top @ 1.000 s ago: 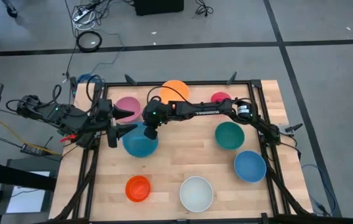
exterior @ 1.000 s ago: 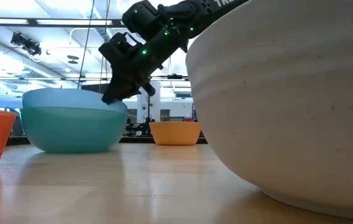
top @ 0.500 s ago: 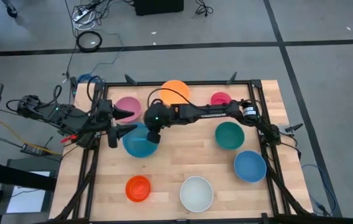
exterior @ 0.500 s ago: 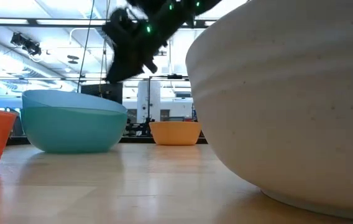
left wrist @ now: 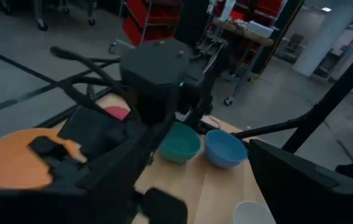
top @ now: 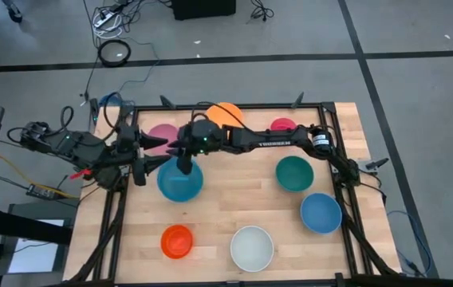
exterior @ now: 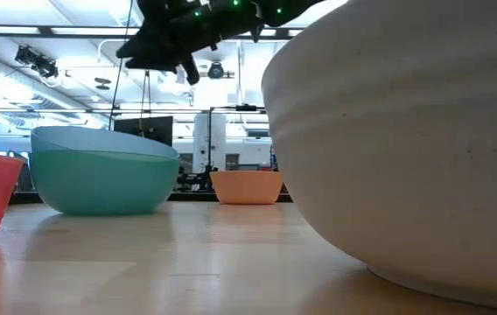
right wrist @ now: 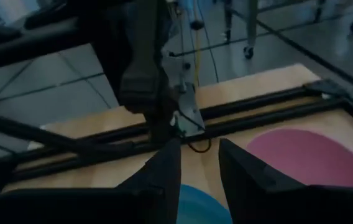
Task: Nest bowls inside each other
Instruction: Stack the light blue bowl on top of the light green bowl
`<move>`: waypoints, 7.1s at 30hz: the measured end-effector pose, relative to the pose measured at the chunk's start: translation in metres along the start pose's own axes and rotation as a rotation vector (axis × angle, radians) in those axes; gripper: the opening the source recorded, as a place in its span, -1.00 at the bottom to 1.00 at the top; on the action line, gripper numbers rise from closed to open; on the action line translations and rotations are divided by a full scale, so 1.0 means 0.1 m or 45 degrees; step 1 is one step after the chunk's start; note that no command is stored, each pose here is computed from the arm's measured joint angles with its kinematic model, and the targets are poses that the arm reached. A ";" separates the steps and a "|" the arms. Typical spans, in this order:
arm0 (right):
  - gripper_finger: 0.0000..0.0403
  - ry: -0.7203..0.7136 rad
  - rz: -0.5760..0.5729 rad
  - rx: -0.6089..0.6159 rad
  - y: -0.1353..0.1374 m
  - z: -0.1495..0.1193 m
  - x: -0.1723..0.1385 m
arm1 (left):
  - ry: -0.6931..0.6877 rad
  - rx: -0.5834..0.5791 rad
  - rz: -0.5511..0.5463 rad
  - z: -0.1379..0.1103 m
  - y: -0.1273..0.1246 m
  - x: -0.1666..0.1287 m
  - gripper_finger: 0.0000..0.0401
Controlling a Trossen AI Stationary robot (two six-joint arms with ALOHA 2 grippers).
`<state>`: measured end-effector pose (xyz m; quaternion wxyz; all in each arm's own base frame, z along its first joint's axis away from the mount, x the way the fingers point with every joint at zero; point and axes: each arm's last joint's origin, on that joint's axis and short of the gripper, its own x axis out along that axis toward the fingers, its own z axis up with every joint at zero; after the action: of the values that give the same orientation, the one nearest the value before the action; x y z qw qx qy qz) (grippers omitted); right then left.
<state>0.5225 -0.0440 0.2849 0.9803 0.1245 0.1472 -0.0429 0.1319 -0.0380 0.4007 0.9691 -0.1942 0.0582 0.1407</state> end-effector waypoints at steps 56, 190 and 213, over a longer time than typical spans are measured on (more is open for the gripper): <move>-0.51 0.415 -0.502 -0.482 1.47 0.20 -2.18 | 0.014 0.445 0.153 -0.81 -0.28 0.87 0.56; -0.51 0.525 -0.345 -0.002 -0.70 -0.18 -1.45 | 0.325 0.337 0.801 -0.27 -0.19 0.46 0.39; -0.51 0.447 -0.157 -0.019 -0.06 -0.18 -1.42 | 0.534 0.015 0.993 -1.34 -0.06 0.95 0.39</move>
<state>0.3814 -0.0384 0.3094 0.9359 0.1134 0.3238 -0.0794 0.2166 -0.0727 0.2638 0.8119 -0.1766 0.3232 0.4530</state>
